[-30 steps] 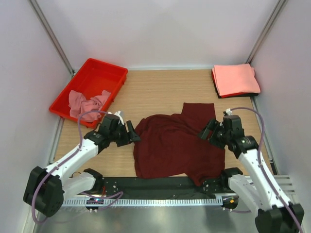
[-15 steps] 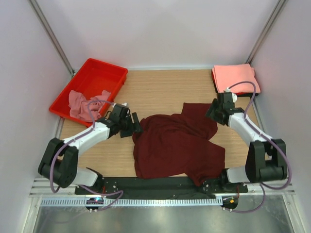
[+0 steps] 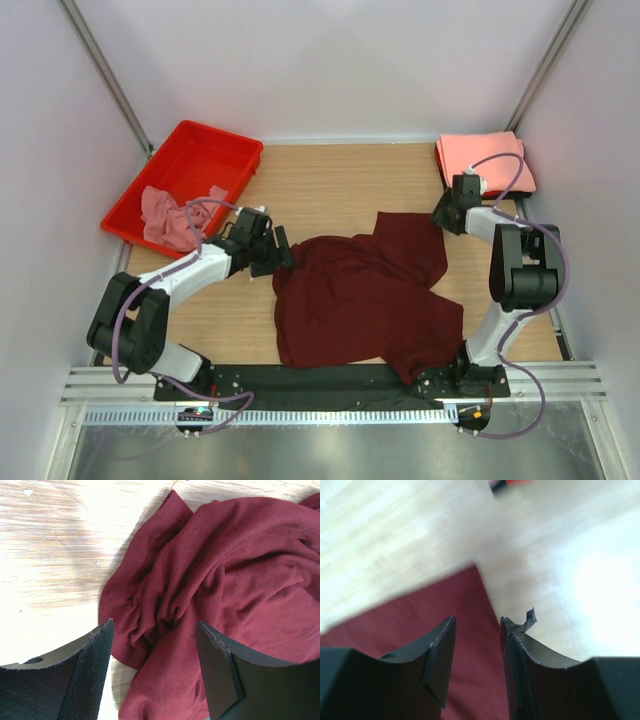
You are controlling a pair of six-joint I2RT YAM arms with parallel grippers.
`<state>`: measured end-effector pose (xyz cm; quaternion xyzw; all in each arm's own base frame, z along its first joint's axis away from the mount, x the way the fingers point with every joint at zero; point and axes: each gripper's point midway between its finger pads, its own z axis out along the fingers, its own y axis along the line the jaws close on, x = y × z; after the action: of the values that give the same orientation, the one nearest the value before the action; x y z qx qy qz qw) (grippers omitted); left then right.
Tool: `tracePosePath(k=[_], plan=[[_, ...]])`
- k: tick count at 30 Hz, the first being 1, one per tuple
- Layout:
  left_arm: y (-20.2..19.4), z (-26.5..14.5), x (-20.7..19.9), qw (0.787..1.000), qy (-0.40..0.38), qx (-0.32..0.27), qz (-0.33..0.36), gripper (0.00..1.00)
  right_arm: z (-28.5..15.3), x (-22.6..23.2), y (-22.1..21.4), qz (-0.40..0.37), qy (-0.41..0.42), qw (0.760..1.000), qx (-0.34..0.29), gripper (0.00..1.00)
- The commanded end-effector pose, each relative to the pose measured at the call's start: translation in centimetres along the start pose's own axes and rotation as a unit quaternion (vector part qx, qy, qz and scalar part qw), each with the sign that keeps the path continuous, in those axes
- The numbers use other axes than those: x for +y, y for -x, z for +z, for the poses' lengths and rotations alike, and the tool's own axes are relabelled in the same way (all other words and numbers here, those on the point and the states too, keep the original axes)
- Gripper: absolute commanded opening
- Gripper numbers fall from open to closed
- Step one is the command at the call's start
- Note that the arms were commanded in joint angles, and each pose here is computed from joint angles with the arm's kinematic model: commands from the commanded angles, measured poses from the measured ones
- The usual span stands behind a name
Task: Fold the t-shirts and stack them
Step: Flatten the tshirt out
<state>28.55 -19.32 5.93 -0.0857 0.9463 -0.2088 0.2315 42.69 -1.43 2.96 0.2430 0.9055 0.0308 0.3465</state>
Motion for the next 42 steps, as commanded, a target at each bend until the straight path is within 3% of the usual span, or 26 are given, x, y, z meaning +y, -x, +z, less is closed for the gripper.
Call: tracePosePath(k=[1, 9, 16, 26, 29, 32, 36, 41, 42], plan=[[1.4, -0.5, -1.2, 0.999, -0.020, -0.029, 0.009, 0.67, 1.1, 2.3, 4.1, -0.018, 0.031, 0.998, -0.053, 0.46], [1.8, -1.3, -1.6, 0.999, -0.027, -0.041, 0.008, 0.67, 2.7, 2.7, 4.1, -0.045, 0.025, 0.999, -0.017, 0.43], [1.8, -1.7, -1.7, 0.998, -0.034, -0.044, 0.006, 0.67, 2.2, 0.7, 3.9, -0.079, -0.031, 0.996, -0.004, 0.42], [1.8, -2.1, -2.1, 0.998, -0.044, -0.047, 0.001, 0.67, 3.5, 1.5, 2.2, -0.125, -0.010, 0.991, 0.041, 0.42], [1.8, -2.2, -2.1, 0.998, -0.044, -0.048, 0.000, 0.67, 3.9, 1.4, 1.7, -0.125, -0.014, 0.990, 0.056, 0.38], [1.8, -2.1, -1.8, 0.998, -0.039, -0.051, -0.003, 0.66, 4.5, 1.0, 0.7, -0.126, -0.021, 0.989, 0.075, 0.28], [1.7, -2.3, -2.1, 0.998, -0.044, -0.049, -0.006, 0.66, 3.0, 2.2, 2.7, -0.124, -0.002, 0.991, 0.048, 0.01], [2.4, -3.5, -1.6, 0.998, -0.021, -0.062, -0.002, 0.62, -4.7, 4.1, 10.3, -0.105, -0.015, 0.993, -0.053, 0.01], [2.3, -3.7, -0.7, 0.998, 0.000, -0.065, 0.001, 0.62, -6.4, 5.0, 10.3, -0.117, -0.024, 0.991, -0.057, 0.01]])
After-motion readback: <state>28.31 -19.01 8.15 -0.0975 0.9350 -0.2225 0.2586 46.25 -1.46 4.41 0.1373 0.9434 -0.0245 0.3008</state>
